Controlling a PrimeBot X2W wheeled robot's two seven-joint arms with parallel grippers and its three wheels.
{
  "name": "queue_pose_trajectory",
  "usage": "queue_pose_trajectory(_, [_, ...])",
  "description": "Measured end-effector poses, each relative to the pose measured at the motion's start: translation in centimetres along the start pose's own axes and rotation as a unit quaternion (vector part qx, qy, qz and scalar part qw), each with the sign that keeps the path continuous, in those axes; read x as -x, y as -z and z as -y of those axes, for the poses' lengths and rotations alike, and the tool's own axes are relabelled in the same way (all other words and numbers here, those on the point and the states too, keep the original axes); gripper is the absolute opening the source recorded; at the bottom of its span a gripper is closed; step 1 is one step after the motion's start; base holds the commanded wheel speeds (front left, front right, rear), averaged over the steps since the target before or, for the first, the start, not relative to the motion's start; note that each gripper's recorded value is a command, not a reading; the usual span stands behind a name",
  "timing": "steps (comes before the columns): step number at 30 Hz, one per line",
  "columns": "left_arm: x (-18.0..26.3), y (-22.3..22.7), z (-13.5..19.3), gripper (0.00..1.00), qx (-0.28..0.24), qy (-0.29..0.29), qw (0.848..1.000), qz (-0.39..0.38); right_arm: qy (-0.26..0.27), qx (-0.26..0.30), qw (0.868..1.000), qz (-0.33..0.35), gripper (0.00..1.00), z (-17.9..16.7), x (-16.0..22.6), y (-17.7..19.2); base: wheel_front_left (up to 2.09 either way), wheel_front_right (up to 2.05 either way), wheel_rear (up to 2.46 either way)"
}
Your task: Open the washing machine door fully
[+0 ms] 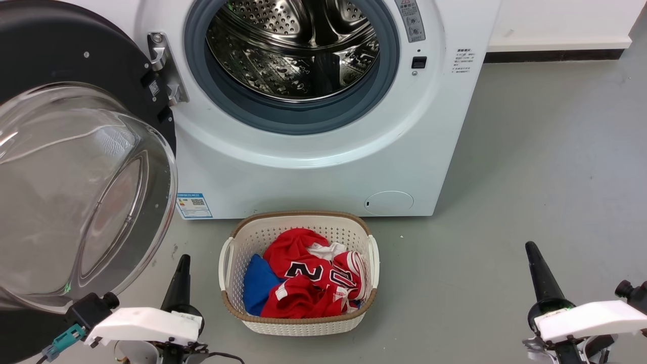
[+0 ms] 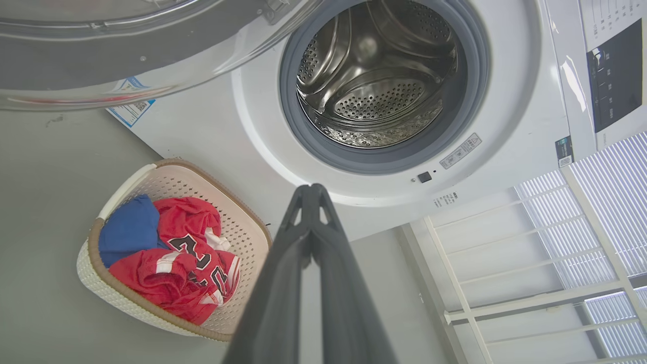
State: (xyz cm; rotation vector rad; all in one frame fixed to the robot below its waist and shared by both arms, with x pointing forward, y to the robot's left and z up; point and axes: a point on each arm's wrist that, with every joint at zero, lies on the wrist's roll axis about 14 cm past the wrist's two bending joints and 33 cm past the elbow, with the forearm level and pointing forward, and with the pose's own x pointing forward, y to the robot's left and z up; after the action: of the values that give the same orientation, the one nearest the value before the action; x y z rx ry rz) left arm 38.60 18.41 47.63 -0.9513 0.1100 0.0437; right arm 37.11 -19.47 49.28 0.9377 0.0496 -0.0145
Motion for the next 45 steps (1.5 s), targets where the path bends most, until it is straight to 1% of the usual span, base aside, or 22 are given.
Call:
queue_pose_trajectory(9, [0.0,-0.3,0.0,0.0,0.049,0.001,0.999,0.001,-0.002,-0.049,0.999,0.003,0.0,-0.2,-0.4,-0.3,0.0,0.0,0.0])
queue_pose_trajectory(21, [-0.1,-0.8,0.4,0.0,0.112,0.008,0.994,0.004,-0.001,-0.11,0.994,0.004,0.0,-0.1,-0.6,-0.5,0.0,0.0,0.0])
queue_pose_trajectory(45, [0.0,-1.7,0.7,0.0,0.214,0.022,0.977,0.011,-0.006,-0.215,0.976,0.008,0.0,-0.2,-1.1,-0.9,0.0,0.0,0.0])
